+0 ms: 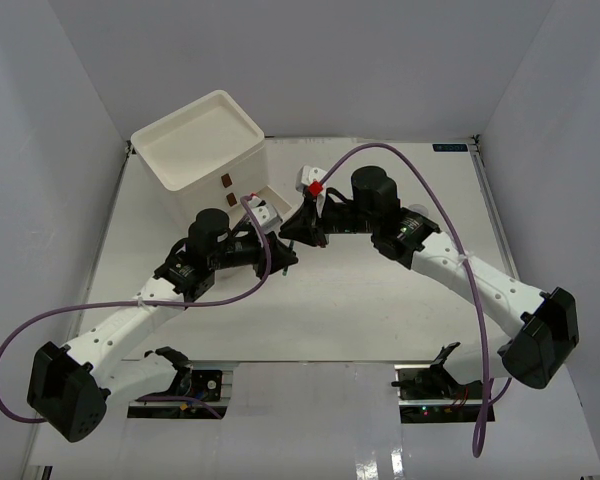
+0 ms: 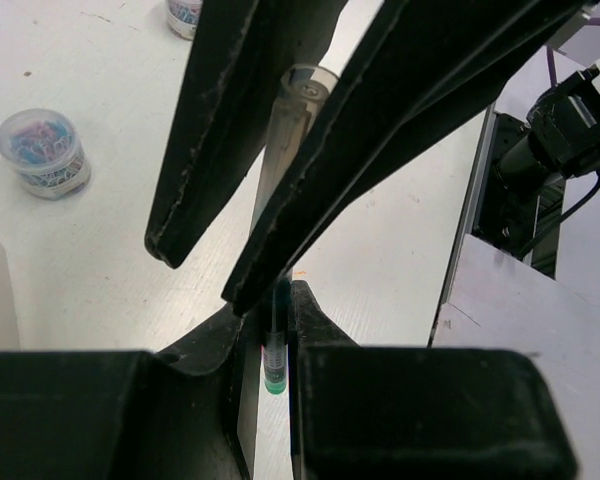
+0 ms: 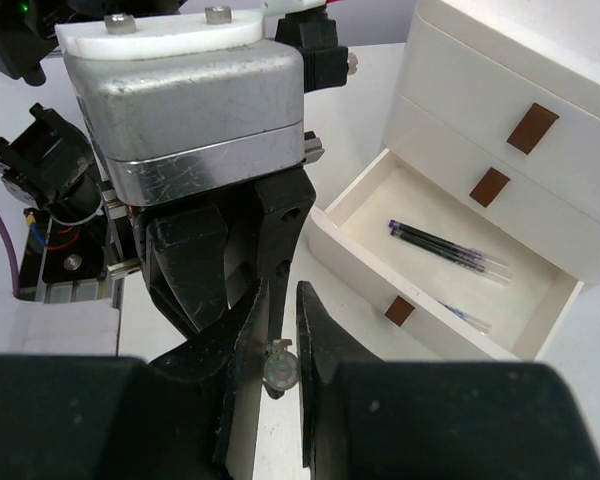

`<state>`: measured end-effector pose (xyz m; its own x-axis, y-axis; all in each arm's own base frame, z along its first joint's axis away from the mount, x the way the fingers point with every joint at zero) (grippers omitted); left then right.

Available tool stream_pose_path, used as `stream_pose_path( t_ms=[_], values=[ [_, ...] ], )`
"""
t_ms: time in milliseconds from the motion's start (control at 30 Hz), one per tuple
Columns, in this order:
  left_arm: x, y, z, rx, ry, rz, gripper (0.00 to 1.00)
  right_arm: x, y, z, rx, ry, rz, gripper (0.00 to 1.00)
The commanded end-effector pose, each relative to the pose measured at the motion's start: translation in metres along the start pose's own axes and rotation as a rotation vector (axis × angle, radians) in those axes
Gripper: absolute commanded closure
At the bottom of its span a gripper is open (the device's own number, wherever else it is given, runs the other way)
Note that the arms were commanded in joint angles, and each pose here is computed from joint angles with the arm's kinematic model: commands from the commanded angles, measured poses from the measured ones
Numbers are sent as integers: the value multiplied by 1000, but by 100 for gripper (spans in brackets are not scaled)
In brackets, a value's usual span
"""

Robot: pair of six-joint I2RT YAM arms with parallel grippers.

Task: Sort the stationery into containers
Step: Close the pen cap on the pen.

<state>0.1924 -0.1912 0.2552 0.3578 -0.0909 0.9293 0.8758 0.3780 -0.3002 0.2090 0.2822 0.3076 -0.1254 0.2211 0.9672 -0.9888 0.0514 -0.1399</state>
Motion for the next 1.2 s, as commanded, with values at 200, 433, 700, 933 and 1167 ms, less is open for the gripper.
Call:
stream_pose_path(
  t_ms=[200,433,700,933,1167],
  values=[
    [74,-41,25,-233,-373,-359,100,-63,40,16,117,406,-309,89],
    [48,-31,15,-224,-305,-298,100,-37,27,13,70,355,-274,85],
    [28,-15,-2,-204,-239,-205,100,-22,19,10,41,324,-260,70],
    [20,-6,-11,-181,-209,-148,100,-6,11,7,22,292,-240,61],
    [13,8,-20,-88,-180,-93,100,9,10,13,-8,242,-217,51]
  ],
)
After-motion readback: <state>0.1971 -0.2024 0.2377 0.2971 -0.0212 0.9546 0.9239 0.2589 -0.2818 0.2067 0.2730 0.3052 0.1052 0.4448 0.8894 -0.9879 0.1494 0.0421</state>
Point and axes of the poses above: each gripper's point midway between its finger pads, its own z axis back along the fingers, its own y axis along the line the jaws close on, x = y × z, the point moved 9 cm from there along z, back along the fingers, and after that the axes turned 7 degrees about z, right-handed, at the moved point
